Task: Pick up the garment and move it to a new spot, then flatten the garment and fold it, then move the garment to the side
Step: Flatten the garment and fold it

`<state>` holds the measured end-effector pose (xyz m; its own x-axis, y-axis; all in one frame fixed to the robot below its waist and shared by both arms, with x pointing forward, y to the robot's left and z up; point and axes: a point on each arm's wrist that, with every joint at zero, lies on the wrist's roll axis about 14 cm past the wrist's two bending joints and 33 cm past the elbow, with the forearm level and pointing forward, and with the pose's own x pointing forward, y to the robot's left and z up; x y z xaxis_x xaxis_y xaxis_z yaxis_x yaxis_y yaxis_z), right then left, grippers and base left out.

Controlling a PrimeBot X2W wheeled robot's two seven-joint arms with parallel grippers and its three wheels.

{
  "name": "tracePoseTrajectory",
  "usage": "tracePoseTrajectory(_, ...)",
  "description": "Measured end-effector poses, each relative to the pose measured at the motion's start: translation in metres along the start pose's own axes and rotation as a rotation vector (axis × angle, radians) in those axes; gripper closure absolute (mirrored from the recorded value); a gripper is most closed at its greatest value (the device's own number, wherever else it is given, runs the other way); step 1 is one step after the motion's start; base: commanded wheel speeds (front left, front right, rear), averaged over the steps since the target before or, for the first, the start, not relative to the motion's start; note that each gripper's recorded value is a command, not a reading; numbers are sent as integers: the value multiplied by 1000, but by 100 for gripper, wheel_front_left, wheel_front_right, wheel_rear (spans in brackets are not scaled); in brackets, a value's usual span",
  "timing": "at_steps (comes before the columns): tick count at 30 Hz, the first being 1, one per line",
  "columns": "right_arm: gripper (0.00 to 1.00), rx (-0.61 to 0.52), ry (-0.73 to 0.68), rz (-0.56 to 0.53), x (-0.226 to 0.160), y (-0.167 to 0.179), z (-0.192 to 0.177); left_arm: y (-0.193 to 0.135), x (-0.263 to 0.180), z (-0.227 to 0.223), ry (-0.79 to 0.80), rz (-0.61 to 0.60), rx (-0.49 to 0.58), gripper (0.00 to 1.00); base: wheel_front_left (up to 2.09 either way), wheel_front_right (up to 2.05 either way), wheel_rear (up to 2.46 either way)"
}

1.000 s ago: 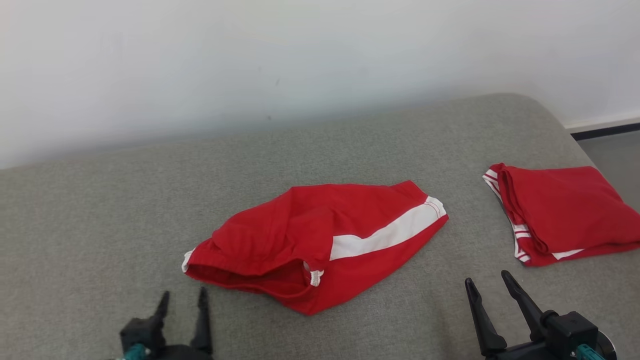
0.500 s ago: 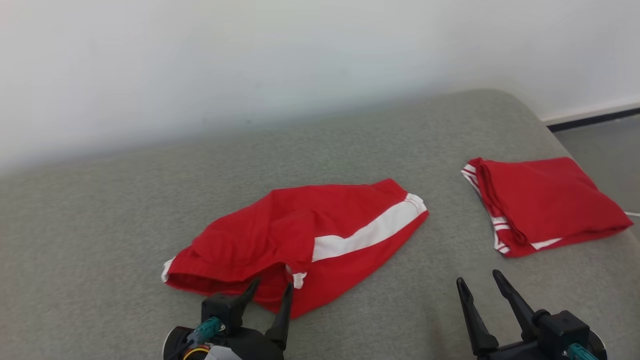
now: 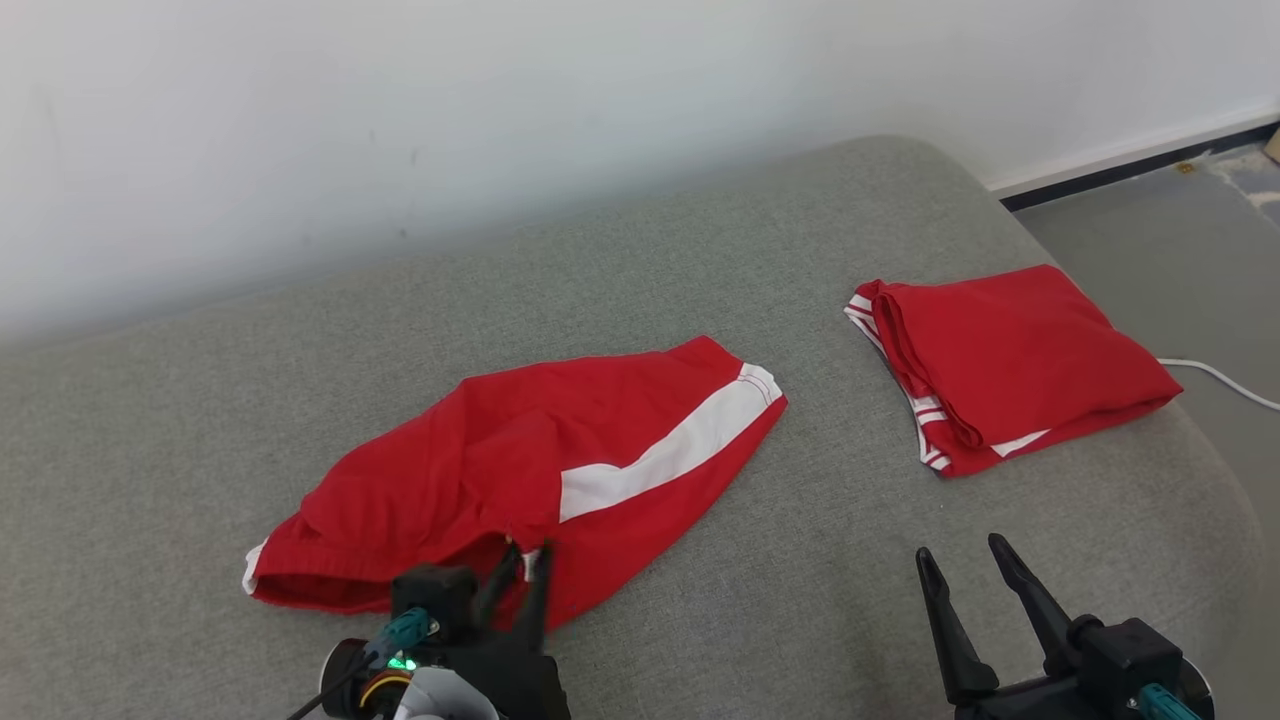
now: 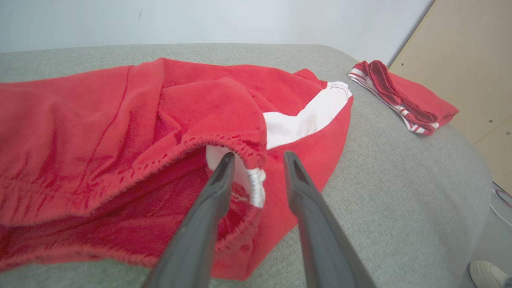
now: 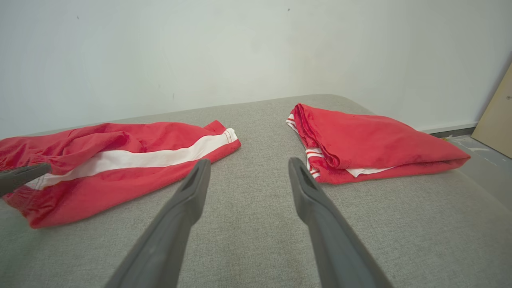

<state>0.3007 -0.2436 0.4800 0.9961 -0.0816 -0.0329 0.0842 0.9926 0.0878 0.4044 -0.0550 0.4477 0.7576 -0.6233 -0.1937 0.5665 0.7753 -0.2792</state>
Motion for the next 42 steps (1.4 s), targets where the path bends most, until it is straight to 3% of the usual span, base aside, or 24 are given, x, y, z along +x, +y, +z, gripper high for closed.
tracePoseTrajectory(11,0,0,-3,49,11,13,0,54,-25,30,-180,179,-167,100,0,0,0)
tracePoseTrajectory(17,0,-1,-5,83,17,23,0,90,-54,27,-205,297,-204,100,0,0,0)
tracePoseTrajectory(32,0,-8,4,80,15,21,-1,122,-84,-13,-36,378,-145,100,0,0,0)
tracePoseTrajectory(42,0,-8,-1,80,12,20,0,137,-113,-12,-53,448,-144,100,0,0,0)
